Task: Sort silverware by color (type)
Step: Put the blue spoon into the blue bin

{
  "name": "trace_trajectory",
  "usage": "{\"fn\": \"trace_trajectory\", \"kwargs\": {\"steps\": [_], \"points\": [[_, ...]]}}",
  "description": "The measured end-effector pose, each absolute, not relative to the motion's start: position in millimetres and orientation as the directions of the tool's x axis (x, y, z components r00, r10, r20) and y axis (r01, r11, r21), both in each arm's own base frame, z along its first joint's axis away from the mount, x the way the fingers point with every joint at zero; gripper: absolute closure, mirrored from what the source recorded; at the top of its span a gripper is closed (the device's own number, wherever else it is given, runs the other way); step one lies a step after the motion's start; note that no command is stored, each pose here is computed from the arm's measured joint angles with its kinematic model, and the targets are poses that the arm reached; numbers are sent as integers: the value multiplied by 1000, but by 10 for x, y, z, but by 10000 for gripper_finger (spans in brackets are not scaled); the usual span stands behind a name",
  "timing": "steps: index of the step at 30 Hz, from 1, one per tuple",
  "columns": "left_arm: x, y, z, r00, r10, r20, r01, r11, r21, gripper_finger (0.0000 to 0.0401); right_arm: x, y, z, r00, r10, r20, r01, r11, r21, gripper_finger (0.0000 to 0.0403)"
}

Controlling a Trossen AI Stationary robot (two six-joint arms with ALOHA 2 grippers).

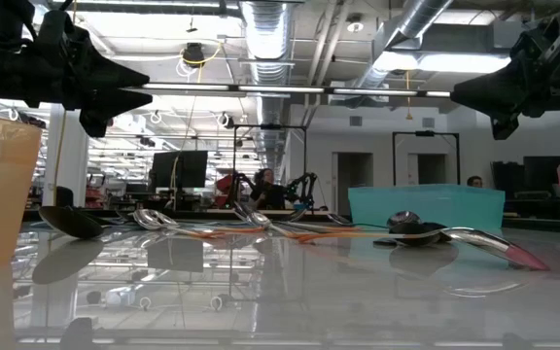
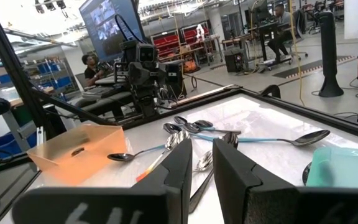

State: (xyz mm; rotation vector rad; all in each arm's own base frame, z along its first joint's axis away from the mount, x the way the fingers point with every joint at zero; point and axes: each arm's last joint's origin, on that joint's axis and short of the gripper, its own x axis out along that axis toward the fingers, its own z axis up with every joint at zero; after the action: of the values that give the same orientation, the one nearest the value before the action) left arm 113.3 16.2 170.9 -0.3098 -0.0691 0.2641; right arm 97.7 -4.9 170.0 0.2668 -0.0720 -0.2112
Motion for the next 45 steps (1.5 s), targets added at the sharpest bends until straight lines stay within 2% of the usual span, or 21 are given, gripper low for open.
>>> {"fn": "trace_trajectory", "kwargs": {"steps": [20, 33, 45], "points": [[1132, 163, 1652, 962, 271, -31, -266, 909, -321, 225, 977, -49, 1691, 976, -216, 34, 200, 942, 269, 322], [1120, 185, 1583, 933, 346, -101, -359, 864, -354, 225, 977, -49, 1691, 976, -216, 34, 200, 942, 268, 322], [1120, 185, 1582, 932, 347, -102, -359, 857, -369, 225, 977, -50, 1691, 976, -217, 33, 200, 943, 267, 322]]}}
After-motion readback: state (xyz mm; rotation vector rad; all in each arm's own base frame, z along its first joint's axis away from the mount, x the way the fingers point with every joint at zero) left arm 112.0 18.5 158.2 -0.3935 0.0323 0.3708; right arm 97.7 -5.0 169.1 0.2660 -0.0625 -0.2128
